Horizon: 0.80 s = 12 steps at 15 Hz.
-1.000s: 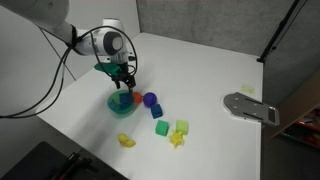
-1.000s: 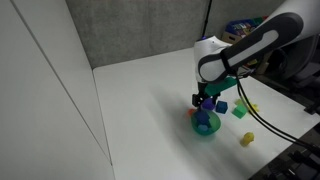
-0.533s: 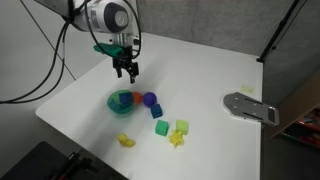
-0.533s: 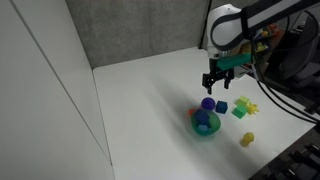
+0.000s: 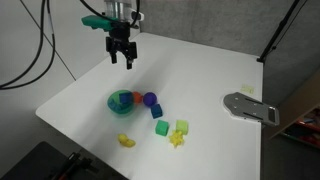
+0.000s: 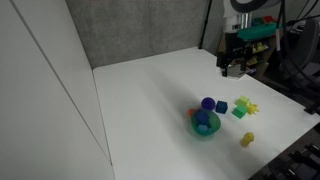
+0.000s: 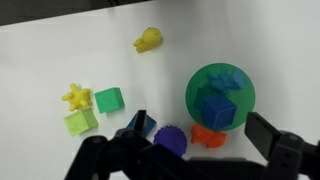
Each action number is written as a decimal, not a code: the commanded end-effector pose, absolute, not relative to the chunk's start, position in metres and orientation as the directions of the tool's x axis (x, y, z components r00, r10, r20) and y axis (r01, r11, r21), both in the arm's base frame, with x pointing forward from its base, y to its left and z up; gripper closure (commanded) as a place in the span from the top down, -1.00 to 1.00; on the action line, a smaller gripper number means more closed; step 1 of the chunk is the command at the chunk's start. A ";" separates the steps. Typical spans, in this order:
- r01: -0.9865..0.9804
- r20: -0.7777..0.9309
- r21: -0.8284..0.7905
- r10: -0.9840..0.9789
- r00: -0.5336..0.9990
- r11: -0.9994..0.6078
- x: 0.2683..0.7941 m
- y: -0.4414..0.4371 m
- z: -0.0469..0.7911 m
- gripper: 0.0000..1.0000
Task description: Put the light blue block in the bowl
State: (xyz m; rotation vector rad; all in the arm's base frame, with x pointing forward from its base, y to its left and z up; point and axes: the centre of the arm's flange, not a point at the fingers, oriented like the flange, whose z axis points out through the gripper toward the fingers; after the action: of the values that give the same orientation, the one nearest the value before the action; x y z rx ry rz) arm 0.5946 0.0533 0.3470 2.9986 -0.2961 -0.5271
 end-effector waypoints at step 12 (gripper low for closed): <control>-0.226 -0.136 0.039 -0.229 0.964 -0.973 0.473 0.014 0.500 1.00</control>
State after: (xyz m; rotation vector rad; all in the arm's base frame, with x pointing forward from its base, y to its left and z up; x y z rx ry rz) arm 0.5061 0.0220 0.4774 3.0605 -0.3699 -0.3377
